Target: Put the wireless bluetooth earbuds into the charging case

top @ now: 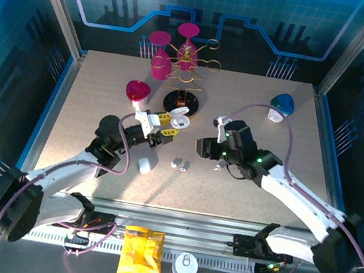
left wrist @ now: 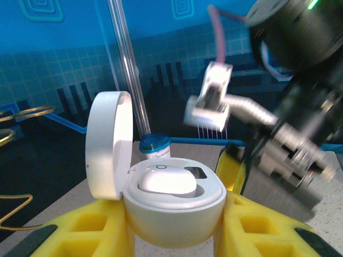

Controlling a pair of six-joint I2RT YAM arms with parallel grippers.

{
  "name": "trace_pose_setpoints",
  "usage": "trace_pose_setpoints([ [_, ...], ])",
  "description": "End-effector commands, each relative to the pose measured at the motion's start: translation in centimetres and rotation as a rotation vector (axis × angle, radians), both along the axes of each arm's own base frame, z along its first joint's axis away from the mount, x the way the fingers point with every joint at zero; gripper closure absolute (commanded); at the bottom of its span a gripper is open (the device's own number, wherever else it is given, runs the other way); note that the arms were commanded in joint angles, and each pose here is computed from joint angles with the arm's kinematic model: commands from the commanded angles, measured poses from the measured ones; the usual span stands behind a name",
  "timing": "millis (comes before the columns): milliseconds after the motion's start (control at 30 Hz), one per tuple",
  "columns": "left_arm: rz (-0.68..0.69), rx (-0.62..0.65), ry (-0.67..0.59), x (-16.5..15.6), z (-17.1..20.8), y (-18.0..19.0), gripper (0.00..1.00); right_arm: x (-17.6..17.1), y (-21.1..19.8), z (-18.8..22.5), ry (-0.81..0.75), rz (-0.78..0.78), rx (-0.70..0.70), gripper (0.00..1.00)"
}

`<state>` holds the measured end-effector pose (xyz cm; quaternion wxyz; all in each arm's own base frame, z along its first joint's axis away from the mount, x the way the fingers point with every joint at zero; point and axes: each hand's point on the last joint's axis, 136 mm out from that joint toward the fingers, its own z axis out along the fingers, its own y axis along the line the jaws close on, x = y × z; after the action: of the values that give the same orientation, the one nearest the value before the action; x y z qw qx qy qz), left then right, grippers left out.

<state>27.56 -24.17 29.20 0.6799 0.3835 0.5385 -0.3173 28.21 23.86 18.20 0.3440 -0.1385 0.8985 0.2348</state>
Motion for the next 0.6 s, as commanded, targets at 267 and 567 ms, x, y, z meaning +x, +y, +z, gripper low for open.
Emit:
trace_pose_setpoints([
  [267, 0.045, 0.005, -0.039, -1.6, 2.3, 1.5, 0.64, -1.4, 9.0, -8.1, 0.26, 0.181, -0.007, 0.45],
  [567, 0.047, 0.013, -0.035, -2.1, 2.4, 1.8, 0.65, -4.2, 12.8, -12.8, 0.476, 0.171, 0.072, 0.46],
])
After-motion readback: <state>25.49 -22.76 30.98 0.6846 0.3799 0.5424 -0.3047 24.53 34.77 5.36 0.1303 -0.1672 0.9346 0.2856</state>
